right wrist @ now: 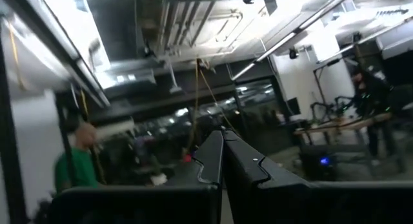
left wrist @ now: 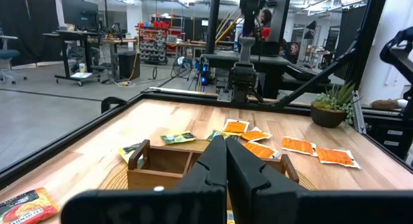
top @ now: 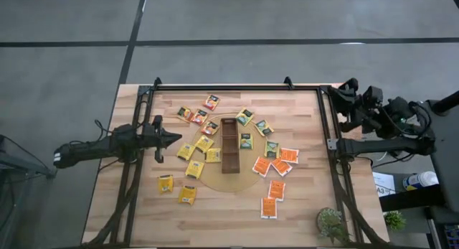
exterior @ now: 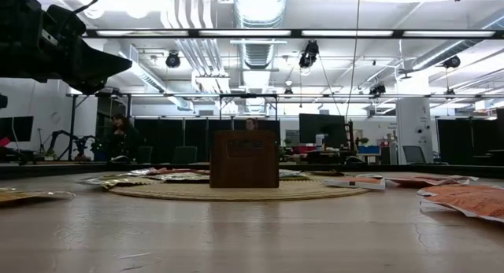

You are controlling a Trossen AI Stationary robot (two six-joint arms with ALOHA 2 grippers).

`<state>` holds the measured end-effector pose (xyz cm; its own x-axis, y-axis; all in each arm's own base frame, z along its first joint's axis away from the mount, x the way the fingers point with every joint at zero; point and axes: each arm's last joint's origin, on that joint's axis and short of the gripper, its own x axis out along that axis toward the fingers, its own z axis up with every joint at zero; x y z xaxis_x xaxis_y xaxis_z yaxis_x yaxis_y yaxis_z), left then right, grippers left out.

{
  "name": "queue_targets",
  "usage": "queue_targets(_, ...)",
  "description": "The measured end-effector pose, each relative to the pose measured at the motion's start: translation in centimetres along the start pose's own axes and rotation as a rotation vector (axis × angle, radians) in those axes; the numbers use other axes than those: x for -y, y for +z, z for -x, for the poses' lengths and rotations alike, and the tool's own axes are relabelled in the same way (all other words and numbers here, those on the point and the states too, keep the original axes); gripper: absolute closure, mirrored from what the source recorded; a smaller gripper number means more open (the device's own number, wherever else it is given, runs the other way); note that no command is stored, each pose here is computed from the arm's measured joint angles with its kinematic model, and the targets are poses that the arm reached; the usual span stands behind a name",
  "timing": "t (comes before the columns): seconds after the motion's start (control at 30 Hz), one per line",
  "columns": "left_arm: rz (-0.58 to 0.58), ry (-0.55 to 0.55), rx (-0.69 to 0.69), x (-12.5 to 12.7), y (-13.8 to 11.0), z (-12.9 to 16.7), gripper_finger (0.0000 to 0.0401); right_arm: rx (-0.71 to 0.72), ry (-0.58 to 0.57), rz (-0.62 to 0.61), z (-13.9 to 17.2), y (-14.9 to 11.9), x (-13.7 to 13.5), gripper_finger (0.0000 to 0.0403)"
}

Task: Pick & Place Tea
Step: Put the white tea bag into the top section of the wooden organizer

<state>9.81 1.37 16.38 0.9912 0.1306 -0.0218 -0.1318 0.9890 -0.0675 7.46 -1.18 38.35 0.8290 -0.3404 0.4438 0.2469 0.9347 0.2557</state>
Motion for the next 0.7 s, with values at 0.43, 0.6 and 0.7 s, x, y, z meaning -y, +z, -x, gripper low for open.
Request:
queue_targets(0.43,0.000,0.000,0.000,0.0,0.0,0.0,0.0401,-0.281,-0.003,0.324,-4.8,2.8,-1.9,0.0394)
queue_targets(0.6,0.000,0.000,0.000,0.0,0.0,0.0,0.0401,-0.467,0.027,0.514,-5.8,2.6,-2.2,0.0394)
queue_targets(0.7,0.000,0.000,0.000,0.0,0.0,0.0,0.0401,-0.574,0.056,0.620,-6.3,2.4,-2.4,0.0394)
